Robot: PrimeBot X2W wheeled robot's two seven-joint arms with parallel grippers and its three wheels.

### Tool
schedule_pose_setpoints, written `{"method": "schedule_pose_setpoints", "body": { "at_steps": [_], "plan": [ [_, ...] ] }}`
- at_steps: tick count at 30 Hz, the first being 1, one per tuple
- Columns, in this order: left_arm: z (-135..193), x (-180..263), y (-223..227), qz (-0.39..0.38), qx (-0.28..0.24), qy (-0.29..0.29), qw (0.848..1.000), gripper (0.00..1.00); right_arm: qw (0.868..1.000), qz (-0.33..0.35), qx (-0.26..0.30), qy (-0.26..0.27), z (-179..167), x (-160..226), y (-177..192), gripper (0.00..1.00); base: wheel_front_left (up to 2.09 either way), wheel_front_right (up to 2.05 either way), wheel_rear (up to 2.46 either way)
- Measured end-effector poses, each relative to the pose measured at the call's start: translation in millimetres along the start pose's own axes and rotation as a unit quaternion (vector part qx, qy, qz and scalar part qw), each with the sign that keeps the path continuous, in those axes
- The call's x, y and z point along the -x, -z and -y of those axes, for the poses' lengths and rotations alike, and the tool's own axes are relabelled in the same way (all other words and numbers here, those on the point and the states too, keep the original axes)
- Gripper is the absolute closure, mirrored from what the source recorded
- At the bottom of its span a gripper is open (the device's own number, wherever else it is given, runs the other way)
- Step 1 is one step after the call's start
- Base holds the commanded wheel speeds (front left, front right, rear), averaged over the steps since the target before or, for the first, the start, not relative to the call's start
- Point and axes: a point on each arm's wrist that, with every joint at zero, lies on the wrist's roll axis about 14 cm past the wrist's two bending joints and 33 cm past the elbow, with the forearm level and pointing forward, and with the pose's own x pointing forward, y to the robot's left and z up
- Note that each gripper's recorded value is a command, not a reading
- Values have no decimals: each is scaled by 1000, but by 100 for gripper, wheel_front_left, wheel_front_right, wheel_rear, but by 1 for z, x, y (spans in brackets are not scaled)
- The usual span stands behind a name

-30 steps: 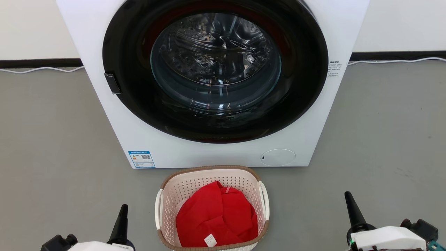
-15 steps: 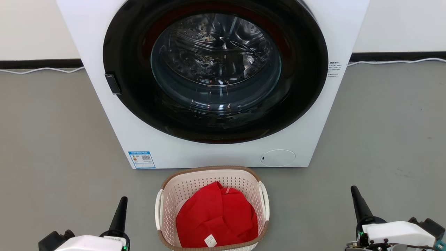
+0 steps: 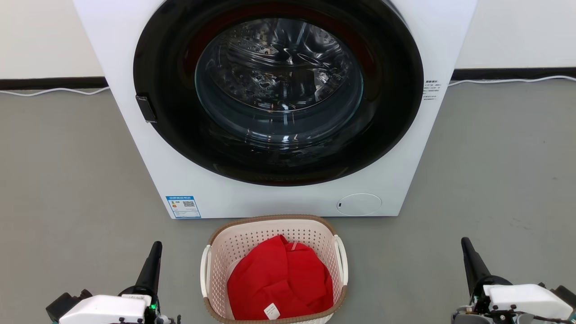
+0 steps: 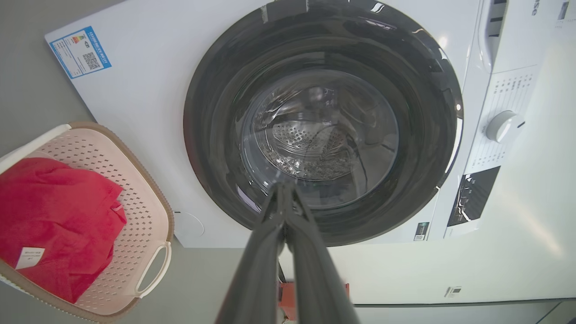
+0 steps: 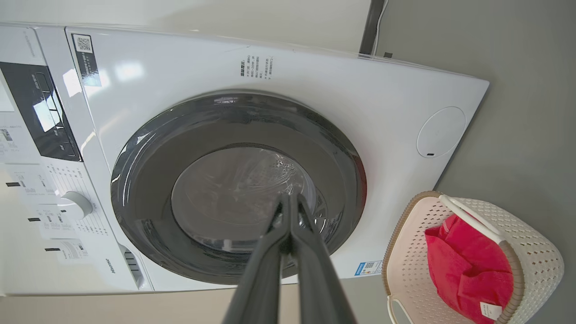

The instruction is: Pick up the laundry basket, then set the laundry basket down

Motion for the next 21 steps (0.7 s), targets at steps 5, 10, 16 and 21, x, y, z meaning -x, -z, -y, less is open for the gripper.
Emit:
{"method": "schedule_pose_setpoints", "body": {
  "at_steps": [5, 10, 16, 21],
  "plan": [
    [1, 0, -1, 1, 28, 4, 1000, 100, 1000, -2, -25, -17, -12, -5, -2, 100, 0, 0, 0],
    [10, -5, -2, -2, 55, 22, 998, 100, 999, 2, -47, -20, -13, -5, -6, 100, 0, 0, 0],
    [15, -7, -5, -3, 85, 32, 996, 100, 997, 7, -75, -24, -14, -4, -10, 100, 0, 0, 0],
    [15, -7, -6, -1, 87, 33, 996, 100, 997, 4, -77, -24, -14, -4, -9, 100, 0, 0, 0]
  ]
}}
